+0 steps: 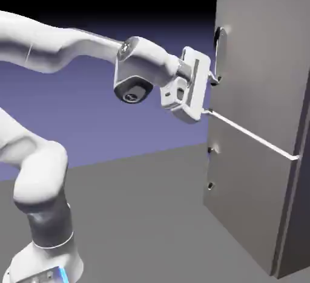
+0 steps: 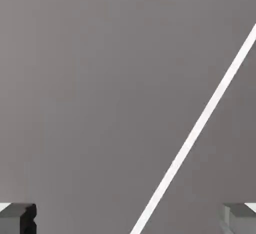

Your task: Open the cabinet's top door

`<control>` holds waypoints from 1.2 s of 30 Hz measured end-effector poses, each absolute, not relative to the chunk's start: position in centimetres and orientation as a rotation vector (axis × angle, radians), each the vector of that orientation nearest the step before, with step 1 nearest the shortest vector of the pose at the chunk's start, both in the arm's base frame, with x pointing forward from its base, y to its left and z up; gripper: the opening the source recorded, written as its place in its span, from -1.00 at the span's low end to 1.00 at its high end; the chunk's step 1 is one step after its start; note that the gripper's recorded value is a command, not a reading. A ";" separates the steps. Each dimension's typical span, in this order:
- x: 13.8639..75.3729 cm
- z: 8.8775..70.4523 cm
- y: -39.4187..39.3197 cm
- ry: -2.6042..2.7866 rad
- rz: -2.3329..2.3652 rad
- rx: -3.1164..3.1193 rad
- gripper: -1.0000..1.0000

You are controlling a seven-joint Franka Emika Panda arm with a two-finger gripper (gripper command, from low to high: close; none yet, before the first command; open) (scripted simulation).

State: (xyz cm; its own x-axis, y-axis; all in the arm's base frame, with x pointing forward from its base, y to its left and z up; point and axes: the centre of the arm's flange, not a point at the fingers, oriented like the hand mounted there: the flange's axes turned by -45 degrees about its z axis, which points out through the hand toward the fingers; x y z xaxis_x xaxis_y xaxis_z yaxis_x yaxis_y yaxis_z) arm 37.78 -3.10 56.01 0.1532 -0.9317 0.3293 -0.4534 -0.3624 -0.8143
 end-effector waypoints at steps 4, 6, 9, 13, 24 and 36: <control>37.3 57.3 -3.0 1.454 -1.071 -1.646 0.00; 37.1 57.9 -2.8 1.510 -1.028 -1.523 0.00; 36.8 58.6 -2.5 1.577 -0.955 -1.340 0.00; 36.5 59.3 -1.8 1.638 -0.847 -1.102 0.00; 36.5 60.2 1.3 1.675 -0.490 -0.502 0.00; 38.1 59.1 6.0 1.570 -0.041 0.041 0.00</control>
